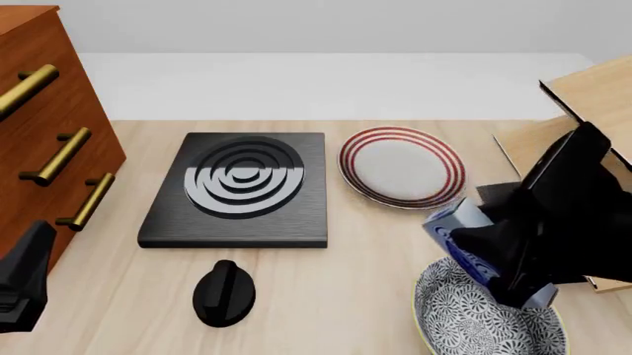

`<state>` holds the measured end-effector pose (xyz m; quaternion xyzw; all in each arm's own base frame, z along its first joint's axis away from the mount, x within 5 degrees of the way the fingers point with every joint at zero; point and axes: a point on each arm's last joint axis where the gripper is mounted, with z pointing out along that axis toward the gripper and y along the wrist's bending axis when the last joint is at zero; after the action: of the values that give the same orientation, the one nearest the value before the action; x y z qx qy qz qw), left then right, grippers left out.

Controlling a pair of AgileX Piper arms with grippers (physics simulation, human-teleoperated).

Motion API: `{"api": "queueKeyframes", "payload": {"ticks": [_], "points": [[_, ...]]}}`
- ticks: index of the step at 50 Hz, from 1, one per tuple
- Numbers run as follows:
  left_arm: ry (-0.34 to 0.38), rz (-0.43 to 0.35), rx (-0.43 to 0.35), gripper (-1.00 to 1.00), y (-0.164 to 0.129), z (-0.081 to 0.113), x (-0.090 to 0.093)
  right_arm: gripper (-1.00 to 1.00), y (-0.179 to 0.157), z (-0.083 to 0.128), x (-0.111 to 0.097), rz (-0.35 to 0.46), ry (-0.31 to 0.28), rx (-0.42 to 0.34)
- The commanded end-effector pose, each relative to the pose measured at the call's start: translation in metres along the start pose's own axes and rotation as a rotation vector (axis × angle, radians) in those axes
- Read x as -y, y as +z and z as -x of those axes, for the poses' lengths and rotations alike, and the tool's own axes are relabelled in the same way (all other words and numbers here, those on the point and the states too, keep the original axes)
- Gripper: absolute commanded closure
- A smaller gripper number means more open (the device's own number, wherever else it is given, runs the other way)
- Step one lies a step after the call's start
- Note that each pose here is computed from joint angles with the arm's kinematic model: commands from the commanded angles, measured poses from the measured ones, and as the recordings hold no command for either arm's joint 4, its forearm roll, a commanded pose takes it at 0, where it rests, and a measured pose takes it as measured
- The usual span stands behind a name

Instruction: Pick up the cream cheese and put it in the bowl.

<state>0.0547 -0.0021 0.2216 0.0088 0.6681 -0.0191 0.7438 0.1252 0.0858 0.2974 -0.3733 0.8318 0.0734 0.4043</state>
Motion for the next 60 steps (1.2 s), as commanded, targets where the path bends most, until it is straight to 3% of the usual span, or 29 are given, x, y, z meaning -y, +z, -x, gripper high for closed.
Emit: {"api": "queueKeyframes", "payload": {"ticks": [1,41,60], "points": [[0.003,-0.002,0.000,-1.00,0.000,0.001,0.000,1.00,0.007,-0.016,-0.004,-0.002,0.051,0.001],[0.009,-0.006,-0.009,-1.00,0.000,-0.004,0.000,1.00,0.034,-0.066,-0.010,-0.029,0.147,-0.040],[0.012,-0.005,-0.011,-1.00,0.000,-0.003,0.000,1.00,0.036,-0.071,-0.011,-0.029,0.163,-0.039]]}}
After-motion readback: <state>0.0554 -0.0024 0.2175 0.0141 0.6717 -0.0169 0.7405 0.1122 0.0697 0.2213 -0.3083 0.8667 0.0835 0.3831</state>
